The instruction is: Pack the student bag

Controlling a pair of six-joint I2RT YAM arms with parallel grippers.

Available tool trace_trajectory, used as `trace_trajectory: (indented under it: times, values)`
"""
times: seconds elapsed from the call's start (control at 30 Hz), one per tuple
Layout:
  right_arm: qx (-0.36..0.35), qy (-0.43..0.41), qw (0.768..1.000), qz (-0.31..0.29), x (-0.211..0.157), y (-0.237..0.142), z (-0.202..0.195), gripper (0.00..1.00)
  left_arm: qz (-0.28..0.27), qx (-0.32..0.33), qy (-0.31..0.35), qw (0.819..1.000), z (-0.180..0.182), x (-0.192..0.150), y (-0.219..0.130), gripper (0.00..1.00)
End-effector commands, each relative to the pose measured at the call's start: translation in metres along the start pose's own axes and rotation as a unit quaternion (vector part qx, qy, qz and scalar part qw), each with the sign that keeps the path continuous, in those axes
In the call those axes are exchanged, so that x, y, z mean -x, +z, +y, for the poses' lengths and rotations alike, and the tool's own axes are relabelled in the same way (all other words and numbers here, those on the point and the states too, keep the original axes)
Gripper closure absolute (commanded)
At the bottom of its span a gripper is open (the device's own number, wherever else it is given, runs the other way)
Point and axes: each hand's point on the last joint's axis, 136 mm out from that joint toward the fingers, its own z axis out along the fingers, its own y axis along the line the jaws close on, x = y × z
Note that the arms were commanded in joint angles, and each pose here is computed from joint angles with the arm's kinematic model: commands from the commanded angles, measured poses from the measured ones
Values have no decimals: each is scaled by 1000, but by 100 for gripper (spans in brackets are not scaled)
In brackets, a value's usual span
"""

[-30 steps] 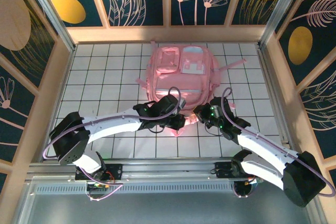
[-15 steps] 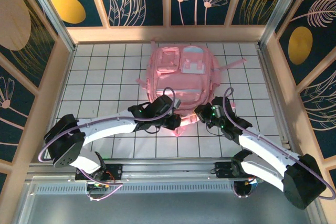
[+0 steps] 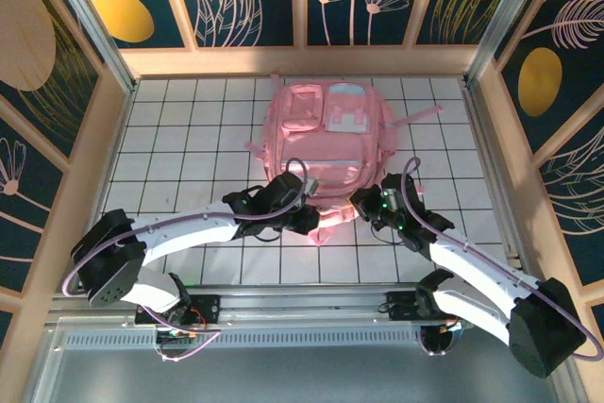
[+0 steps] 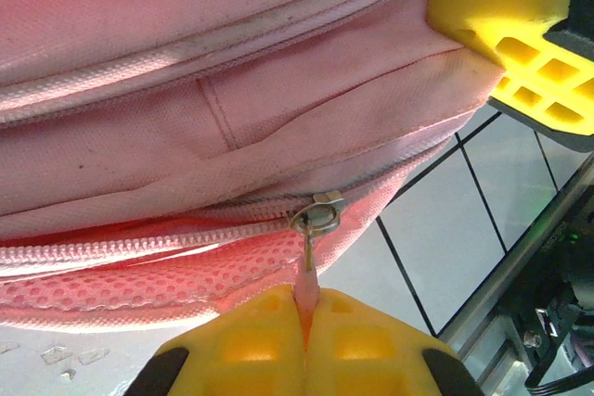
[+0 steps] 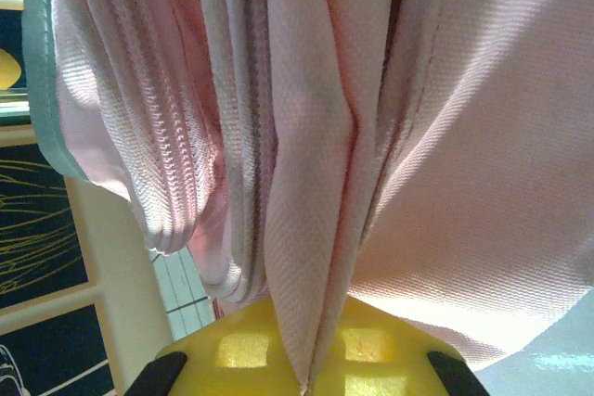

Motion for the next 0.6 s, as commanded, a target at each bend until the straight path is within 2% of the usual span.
trace_trajectory:
  times: [0.0, 0.57]
  values:
    - [7, -12, 999, -52, 23, -10, 9, 100, 13, 28, -22, 999, 23, -11, -6, 100]
    - [-4, -8, 998, -63, 34, -13, -2, 100, 4, 37, -44, 998, 43, -13, -15, 100]
